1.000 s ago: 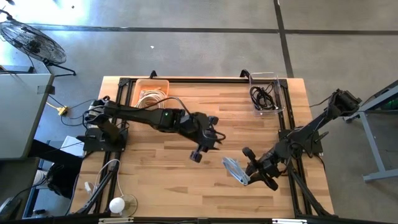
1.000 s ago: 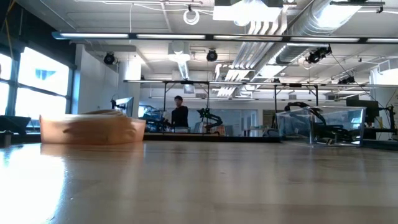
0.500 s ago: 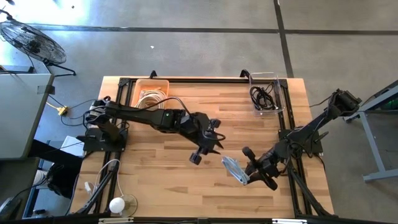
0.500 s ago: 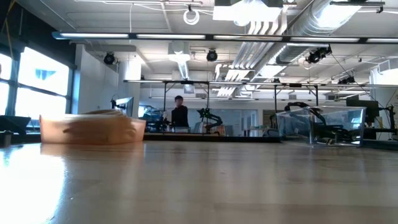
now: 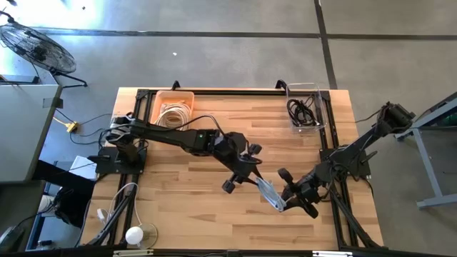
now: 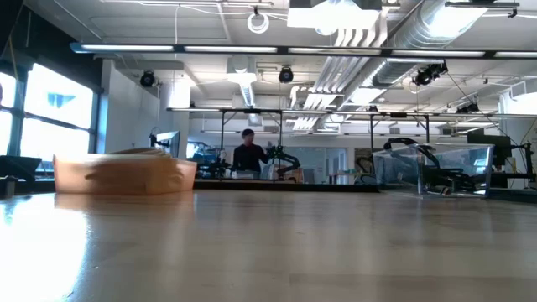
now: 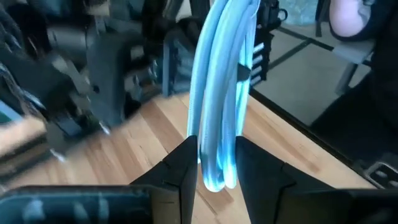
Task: Sort HDMI cables
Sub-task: Put the blue HDMI cable into the orange bin
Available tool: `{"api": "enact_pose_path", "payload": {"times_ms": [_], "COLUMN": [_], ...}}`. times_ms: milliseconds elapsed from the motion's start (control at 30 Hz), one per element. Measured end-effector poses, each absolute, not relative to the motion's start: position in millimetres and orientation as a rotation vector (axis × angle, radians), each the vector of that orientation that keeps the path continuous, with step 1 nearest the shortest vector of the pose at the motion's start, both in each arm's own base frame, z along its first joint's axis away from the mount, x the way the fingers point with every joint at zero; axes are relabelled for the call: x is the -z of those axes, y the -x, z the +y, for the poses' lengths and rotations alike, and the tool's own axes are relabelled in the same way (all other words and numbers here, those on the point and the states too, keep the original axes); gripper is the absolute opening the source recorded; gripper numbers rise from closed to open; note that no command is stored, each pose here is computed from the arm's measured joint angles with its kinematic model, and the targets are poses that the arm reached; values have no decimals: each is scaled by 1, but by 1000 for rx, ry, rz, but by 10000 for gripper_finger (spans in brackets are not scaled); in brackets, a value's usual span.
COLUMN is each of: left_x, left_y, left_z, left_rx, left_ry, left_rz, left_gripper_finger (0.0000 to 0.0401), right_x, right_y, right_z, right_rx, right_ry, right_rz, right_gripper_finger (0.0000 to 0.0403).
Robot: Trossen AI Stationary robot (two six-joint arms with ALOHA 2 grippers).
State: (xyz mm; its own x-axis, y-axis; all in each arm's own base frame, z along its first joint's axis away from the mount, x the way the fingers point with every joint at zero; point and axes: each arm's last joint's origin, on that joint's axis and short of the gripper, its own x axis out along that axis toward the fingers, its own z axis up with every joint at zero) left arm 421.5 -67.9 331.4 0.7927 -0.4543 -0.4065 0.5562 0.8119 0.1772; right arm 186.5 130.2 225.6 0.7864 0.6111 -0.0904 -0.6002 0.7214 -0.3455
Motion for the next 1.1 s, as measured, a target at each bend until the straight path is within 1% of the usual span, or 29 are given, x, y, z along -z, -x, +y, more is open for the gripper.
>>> {"api": "enact_pose_path", "payload": {"times_ms": [233,433,567,633,733,767,867,967,1100], "left_x": [-334,-334,-334,-333,-332,-332,-332,-332,-332], "left_y": [-426,-426,-427,-427,-427,-427,-426,-426,-425], "left_z": [-69,-70,-70,-69,-68,-68,-69,-69,-69], "left_rx": [555,541,477,451,427,425,394,363,319], "left_ry": [-386,-391,-423,-439,-444,-445,-454,-464,-477], "left_rz": [270,274,290,297,319,320,331,347,361], "left_gripper_finger": [104,104,101,83,27,19,19,12,10], "right_x": [-227,-226,-225,-225,-224,-224,-225,-227,-228], "right_y": [-186,-187,-187,-187,-187,-187,-187,-188,-190], "right_z": [130,130,129,129,129,129,129,129,125], "right_rx": [-669,-657,-641,-637,-637,-638,-634,-591,-426], "right_ry": [370,372,375,369,359,358,346,307,232], "right_rz": [-38,-30,-16,-14,-3,-2,-9,-11,14], "right_gripper_finger": [48,48,48,48,48,48,49,81,140]}}
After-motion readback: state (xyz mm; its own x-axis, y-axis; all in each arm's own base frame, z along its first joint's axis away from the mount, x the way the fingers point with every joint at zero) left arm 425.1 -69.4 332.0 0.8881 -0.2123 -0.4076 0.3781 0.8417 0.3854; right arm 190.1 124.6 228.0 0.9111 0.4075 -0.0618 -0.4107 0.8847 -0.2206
